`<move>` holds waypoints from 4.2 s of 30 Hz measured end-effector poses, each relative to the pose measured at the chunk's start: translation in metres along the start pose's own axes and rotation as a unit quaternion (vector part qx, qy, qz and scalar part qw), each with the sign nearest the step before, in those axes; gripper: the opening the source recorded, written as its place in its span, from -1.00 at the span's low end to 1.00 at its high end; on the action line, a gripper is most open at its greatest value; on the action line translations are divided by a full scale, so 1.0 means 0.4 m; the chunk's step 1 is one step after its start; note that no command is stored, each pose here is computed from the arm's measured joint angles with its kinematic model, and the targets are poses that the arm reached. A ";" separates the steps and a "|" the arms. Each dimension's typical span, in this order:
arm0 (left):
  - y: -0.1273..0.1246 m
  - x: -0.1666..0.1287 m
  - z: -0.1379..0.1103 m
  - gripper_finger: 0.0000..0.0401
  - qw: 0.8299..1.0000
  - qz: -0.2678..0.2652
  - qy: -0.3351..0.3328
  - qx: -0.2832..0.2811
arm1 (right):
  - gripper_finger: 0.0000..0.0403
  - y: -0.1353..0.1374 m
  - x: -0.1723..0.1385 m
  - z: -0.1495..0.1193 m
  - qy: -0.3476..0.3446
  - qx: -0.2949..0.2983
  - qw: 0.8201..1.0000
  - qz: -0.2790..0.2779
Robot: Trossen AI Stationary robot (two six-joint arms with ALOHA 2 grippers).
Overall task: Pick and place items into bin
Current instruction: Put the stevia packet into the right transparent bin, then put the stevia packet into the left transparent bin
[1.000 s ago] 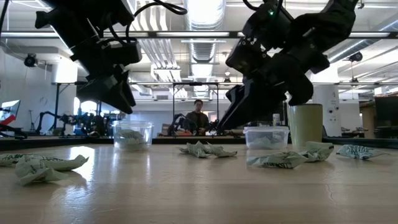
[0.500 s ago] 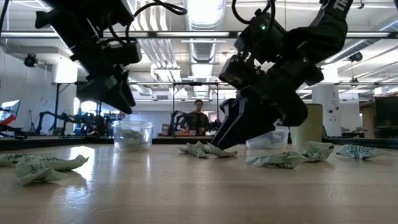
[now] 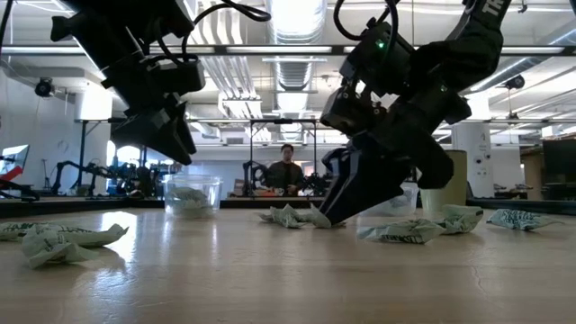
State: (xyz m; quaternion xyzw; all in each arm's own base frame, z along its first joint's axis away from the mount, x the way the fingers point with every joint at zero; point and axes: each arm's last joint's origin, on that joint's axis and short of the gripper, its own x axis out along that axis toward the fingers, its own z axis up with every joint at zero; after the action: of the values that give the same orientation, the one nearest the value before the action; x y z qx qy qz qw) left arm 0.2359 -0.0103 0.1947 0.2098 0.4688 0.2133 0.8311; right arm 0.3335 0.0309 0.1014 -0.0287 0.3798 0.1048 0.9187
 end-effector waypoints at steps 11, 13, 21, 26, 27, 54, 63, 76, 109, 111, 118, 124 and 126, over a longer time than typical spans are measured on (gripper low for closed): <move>0.000 0.000 0.000 -0.27 1.000 0.000 0.000 0.000 | -0.95 -0.001 -0.003 0.004 0.006 -0.029 1.000 -0.004; 0.000 0.000 0.000 -0.27 1.000 0.000 0.000 0.000 | -0.96 -0.001 -0.007 0.012 0.001 -0.031 1.000 -0.004; 0.000 0.000 0.000 -0.27 1.000 0.000 0.000 0.000 | -0.96 0.002 -0.078 0.064 -0.027 -0.046 0.998 -0.021; 0.000 0.000 0.000 -0.27 1.000 0.000 0.000 0.000 | -0.96 -0.006 -0.151 0.073 0.013 -0.027 0.992 -0.124; 0.000 0.000 0.000 -0.27 1.000 0.000 0.000 0.000 | -0.96 -0.008 -0.165 0.071 0.023 -0.019 0.988 -0.151; 0.000 0.000 0.001 -0.27 1.000 0.000 -0.002 -0.001 | -0.90 -0.094 -0.245 -0.047 0.079 0.145 0.887 -0.431; 0.000 0.000 0.001 -0.27 1.000 0.000 -0.001 -0.001 | -0.50 -0.093 -0.242 -0.049 0.076 0.144 0.893 -0.420; -0.007 -0.001 0.001 -0.27 0.999 -0.048 -0.004 -0.001 | -0.40 -0.077 -0.290 -0.018 0.040 0.132 0.899 -0.416; -0.202 -0.160 -0.038 -0.27 0.948 -0.299 0.023 -0.108 | -0.57 0.030 -0.336 0.027 -0.024 0.091 0.957 -0.274; -0.226 -0.166 -0.042 -0.27 0.949 -0.299 0.021 -0.095 | -0.57 0.030 -0.336 0.027 -0.024 0.091 0.957 -0.274; -0.286 -0.152 -0.056 -0.28 0.954 -0.285 0.050 -0.079 | -0.61 0.032 -0.335 0.027 -0.027 0.103 0.959 -0.262; -0.311 -0.130 -0.068 -0.28 0.955 -0.280 0.078 -0.064 | -0.64 0.039 -0.334 0.028 -0.029 0.106 0.960 -0.257; -0.315 -0.128 -0.065 -0.28 0.954 -0.281 0.079 -0.064 | -0.64 0.044 -0.333 0.028 -0.029 0.104 0.961 -0.255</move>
State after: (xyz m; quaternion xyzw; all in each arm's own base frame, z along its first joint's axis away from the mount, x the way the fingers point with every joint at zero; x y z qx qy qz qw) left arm 0.2092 -0.1381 0.1489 -0.0013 0.5585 0.0168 0.8294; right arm 0.2455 0.0266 0.2035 -0.0258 0.3415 -0.1718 0.9237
